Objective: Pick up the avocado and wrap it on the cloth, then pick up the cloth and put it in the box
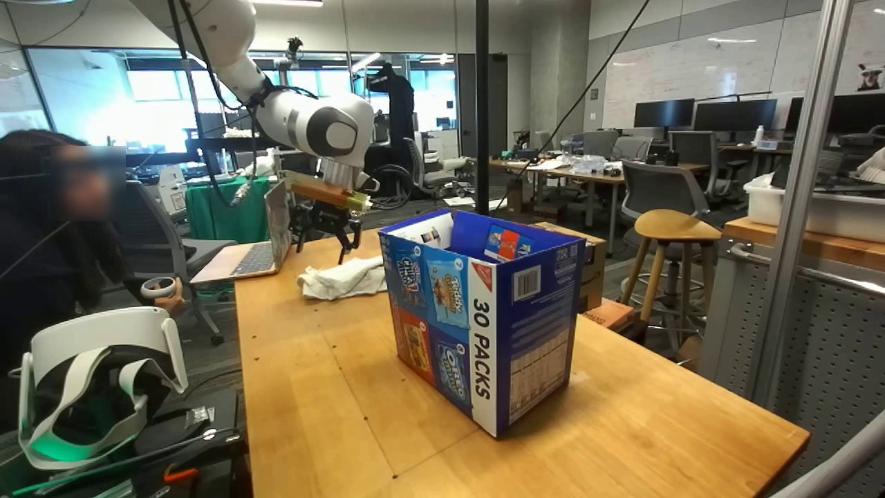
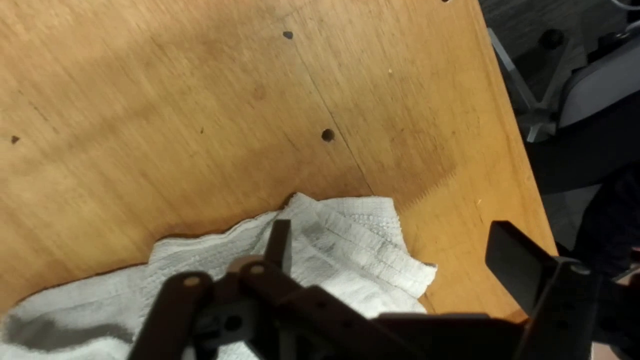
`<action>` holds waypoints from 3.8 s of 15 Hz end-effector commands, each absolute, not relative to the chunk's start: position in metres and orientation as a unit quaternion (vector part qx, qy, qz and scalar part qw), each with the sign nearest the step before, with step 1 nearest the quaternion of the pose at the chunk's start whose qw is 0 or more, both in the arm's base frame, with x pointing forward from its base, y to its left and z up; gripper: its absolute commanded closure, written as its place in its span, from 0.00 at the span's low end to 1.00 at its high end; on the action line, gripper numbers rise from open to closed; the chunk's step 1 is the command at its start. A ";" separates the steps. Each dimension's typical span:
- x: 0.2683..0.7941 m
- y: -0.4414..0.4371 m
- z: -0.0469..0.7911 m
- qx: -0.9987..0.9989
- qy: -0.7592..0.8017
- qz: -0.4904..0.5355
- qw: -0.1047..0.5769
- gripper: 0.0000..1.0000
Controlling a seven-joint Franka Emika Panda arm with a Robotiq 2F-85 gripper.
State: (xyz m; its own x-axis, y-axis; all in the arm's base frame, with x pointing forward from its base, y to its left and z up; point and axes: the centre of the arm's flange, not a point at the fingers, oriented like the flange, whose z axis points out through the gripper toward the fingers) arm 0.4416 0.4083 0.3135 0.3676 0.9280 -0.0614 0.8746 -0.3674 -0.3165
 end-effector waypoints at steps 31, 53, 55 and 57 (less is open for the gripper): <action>0.431 0.425 0.271 -0.906 -0.416 0.071 0.029 0.95; 0.407 0.350 0.599 -0.940 -0.242 -0.180 -0.161 0.92; 0.394 0.358 0.606 -0.936 -0.245 -0.185 -0.171 0.92; 0.379 0.367 0.608 -0.933 -0.254 -0.184 -0.179 0.92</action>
State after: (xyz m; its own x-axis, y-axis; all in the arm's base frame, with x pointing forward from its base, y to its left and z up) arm 0.3957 0.3586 0.5930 0.8073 0.5373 0.2441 0.4254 -0.8165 0.3903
